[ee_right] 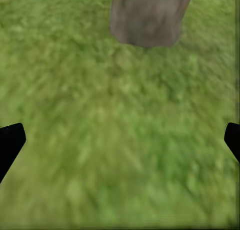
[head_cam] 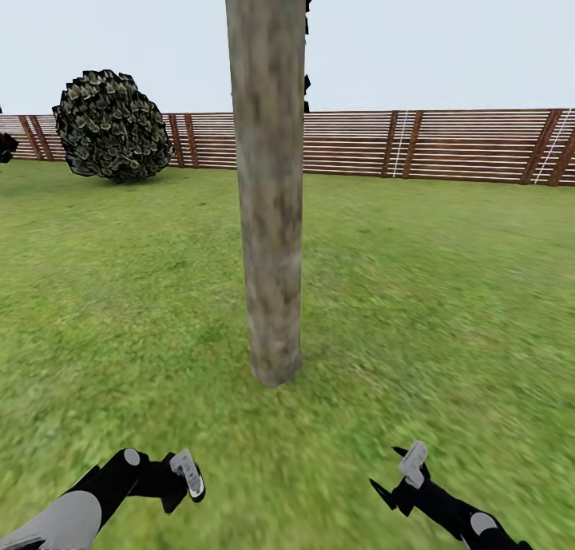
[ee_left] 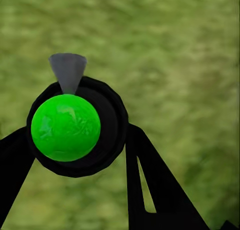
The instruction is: In the garden, pick up the pesticide atomizer on the floor and spray pesticide onto both trees until each tree trunk is fully covered.
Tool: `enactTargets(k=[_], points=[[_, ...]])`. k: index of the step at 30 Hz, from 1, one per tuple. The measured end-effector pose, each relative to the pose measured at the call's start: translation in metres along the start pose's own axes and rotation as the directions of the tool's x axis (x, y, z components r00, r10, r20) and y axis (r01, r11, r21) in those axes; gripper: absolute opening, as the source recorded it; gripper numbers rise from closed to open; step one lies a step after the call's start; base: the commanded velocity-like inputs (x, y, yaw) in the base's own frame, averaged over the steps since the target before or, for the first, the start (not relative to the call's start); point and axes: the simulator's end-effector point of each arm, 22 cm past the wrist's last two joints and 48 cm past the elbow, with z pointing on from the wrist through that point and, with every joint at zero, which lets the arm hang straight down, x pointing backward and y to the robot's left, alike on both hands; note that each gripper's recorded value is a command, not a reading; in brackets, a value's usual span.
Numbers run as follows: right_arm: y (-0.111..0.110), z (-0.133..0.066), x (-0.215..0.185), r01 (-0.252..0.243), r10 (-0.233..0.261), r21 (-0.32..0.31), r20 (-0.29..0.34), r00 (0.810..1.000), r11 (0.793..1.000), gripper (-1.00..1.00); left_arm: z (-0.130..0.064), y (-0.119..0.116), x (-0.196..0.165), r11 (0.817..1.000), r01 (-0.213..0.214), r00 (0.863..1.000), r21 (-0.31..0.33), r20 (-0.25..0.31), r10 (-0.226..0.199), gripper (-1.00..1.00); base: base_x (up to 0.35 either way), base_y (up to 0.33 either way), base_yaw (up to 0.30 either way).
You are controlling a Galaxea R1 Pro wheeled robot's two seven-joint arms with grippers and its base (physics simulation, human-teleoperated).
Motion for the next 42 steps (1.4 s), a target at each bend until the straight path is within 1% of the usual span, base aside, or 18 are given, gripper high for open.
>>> enactTargets(k=[3,7,9,12,14,16,17,18,19,20,21,22,24,28,33,35,40,42], points=[[-0.007,-0.002,0.001,-0.013,0.013,0.020,0.003,1.000,1.000,1.00,-0.001,0.004,-0.006,1.000,0.028,0.999,-0.012,0.022,-0.028,-1.00,0.000,0.000,0.000],[-0.037,-0.014,0.004,-0.102,0.098,0.127,0.032,0.995,0.987,1.00,-0.005,0.015,-0.019,0.997,0.070,0.995,-0.042,0.071,-0.067,-1.00,0.000,0.000,0.000],[-0.053,-0.022,0.007,-0.144,0.138,0.179,0.049,0.989,0.973,1.00,-0.008,0.022,-0.025,0.991,0.117,0.988,-0.058,0.108,-0.110,-1.00,0.000,0.000,0.000],[-0.065,-0.030,0.011,-0.176,0.166,0.221,0.061,0.984,0.959,1.00,-0.009,0.033,-0.028,0.979,0.179,0.977,-0.100,0.138,-0.165,-1.00,0.000,0.000,0.000],[-0.090,-0.046,0.024,-0.237,0.222,0.332,0.083,0.972,0.913,1.00,-0.010,0.050,-0.021,0.952,0.248,0.965,-0.179,0.135,-0.226,-1.00,0.000,0.000,0.000],[-0.116,-0.067,0.042,-0.286,0.272,0.468,0.100,0.957,0.836,1.00,-0.010,0.062,-0.020,0.921,0.298,0.953,-0.250,0.130,-0.273,-1.00,0.000,0.000,0.000],[-0.126,-0.080,0.055,-0.301,0.295,0.543,0.100,0.950,0.784,1.00,-0.008,0.065,-0.025,0.905,0.327,0.944,-0.273,0.144,-0.297,-1.00,0.000,0.000,0.000],[-0.132,-0.088,0.065,-0.306,0.310,0.592,0.098,0.946,0.746,1.00,-0.007,0.066,-0.028,0.896,0.342,0.938,-0.281,0.153,-0.310,-1.00,0.000,0.000,0.000],[-0.137,-0.096,0.074,-0.308,0.326,0.637,0.094,0.941,0.706,1.00,-0.006,0.066,-0.030,0.891,0.354,0.934,-0.285,0.160,-0.320,-1.00,0.000,0.000,0.000],[-0.141,-0.107,0.088,-0.306,0.348,0.699,0.086,0.933,0.647,1.00,-0.006,0.066,-0.032,0.886,0.363,0.930,-0.288,0.166,-0.327,-1.00,0.000,0.000,0.000],[-0.141,-0.113,0.097,-0.306,0.368,0.731,0.082,0.926,0.609,1.00,-0.005,0.066,-0.032,0.884,0.367,0.929,-0.290,0.168,-0.331,-1.00,0.000,0.000,0.000],[-0.138,-0.117,0.106,-0.309,0.389,0.755,0.078,0.918,0.579,1.00,-0.005,0.066,-0.032,0.882,0.370,0.928,-0.291,0.169,-0.333,-1.00,0.000,0.000,0.000],[-0.123,-0.119,0.122,-0.317,0.434,0.776,0.063,0.899,0.544,1.00,-0.005,0.066,-0.033,0.880,0.376,0.925,-0.291,0.171,-0.338,-1.00,0.016,0.000,0.000],[-0.107,-0.117,0.133,-0.330,0.470,0.779,0.051,0.881,0.534,1.00,-0.005,0.066,-0.031,0.877,0.382,0.923,-0.292,0.171,-0.345,-1.00,0.214,-0.007,0.000],[-0.103,-0.116,0.136,-0.336,0.480,0.778,0.051,0.876,0.530,1.00,-0.005,0.063,-0.017,0.856,0.427,0.904,-0.293,0.102,-0.416,-1.00,0.301,-0.107,0.000],[-0.103,-0.116,0.136,-0.337,0.481,0.779,0.053,0.875,0.528,1.00,-0.010,0.070,-0.021,0.847,0.434,0.900,-0.308,0.107,-0.423,-1.00,0.257,-0.177,0.000],[-0.103,-0.116,0.136,-0.338,0.481,0.780,0.053,0.875,0.527,1.00,-0.016,0.078,-0.034,0.842,0.432,0.902,-0.325,0.126,-0.414,-1.00,0.207,-0.212,0.000],[-0.103,-0.116,0.136,-0.337,0.481,0.780,0.053,0.875,0.528,1.00,-0.014,0.075,-0.031,0.838,0.441,0.896,-0.322,0.111,-0.429,-1.00,0.131,-0.215,0.000]])
